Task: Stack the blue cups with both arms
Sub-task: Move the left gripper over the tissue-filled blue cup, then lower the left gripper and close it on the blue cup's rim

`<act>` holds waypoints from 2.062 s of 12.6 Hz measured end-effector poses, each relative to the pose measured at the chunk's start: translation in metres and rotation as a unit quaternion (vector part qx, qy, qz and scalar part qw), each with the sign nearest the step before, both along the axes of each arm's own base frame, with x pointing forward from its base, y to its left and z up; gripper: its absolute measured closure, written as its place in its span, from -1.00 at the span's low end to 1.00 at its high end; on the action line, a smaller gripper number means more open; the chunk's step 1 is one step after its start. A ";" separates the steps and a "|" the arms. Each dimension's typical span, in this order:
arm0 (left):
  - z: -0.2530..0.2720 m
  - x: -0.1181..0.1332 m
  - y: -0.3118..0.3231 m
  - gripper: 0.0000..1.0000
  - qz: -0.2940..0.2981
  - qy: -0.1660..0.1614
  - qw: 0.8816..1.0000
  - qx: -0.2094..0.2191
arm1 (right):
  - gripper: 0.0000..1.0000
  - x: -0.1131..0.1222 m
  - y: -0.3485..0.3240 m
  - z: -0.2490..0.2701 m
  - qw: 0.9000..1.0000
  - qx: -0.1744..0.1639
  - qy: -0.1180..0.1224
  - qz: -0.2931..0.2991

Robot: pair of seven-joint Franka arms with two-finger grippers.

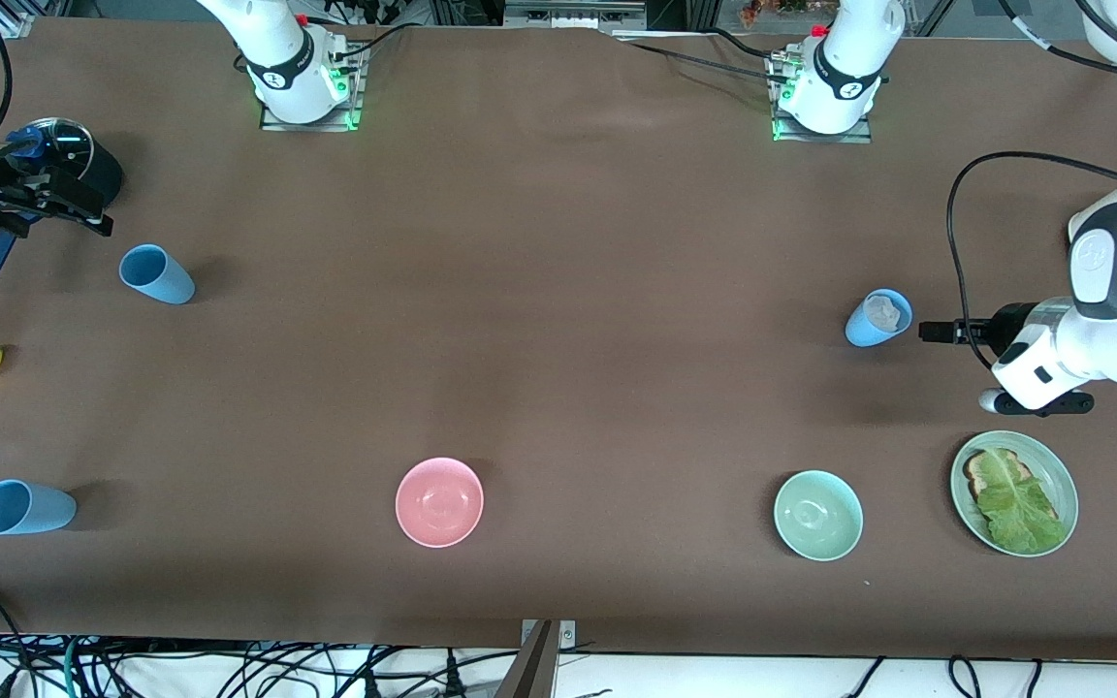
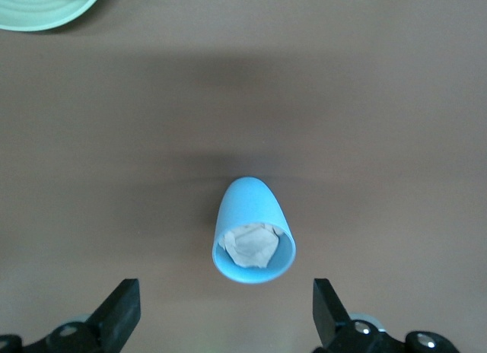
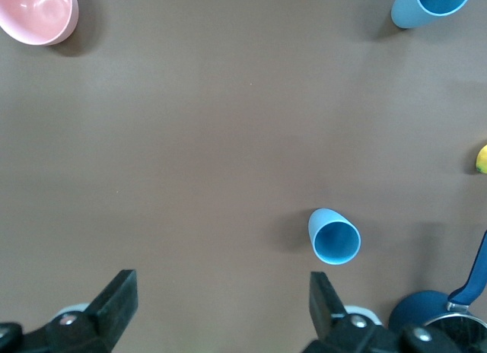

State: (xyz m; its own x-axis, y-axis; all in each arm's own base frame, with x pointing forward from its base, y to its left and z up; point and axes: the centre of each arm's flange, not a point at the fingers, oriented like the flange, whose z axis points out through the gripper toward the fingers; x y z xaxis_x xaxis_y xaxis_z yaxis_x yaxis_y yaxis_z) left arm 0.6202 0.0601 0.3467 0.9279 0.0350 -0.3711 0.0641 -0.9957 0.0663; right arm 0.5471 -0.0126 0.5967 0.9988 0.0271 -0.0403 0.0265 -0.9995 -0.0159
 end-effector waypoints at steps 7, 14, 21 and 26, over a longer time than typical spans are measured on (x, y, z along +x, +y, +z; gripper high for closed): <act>-0.054 -0.061 0.000 -1.00 0.007 -0.085 0.996 0.013 | -1.00 0.000 0.000 0.000 1.000 0.000 0.000 0.000; -0.018 -0.106 -0.019 -1.00 -0.020 -0.146 0.989 0.016 | -1.00 0.000 0.000 0.000 1.000 0.000 0.000 0.000; -0.042 -0.126 -0.017 -1.00 -0.071 -0.201 0.977 0.016 | -1.00 0.000 0.000 0.000 1.000 0.000 0.000 0.000; -0.061 -0.142 -0.010 -1.00 -0.085 -0.224 0.971 0.020 | -1.00 0.000 0.000 0.000 1.000 0.000 0.000 0.000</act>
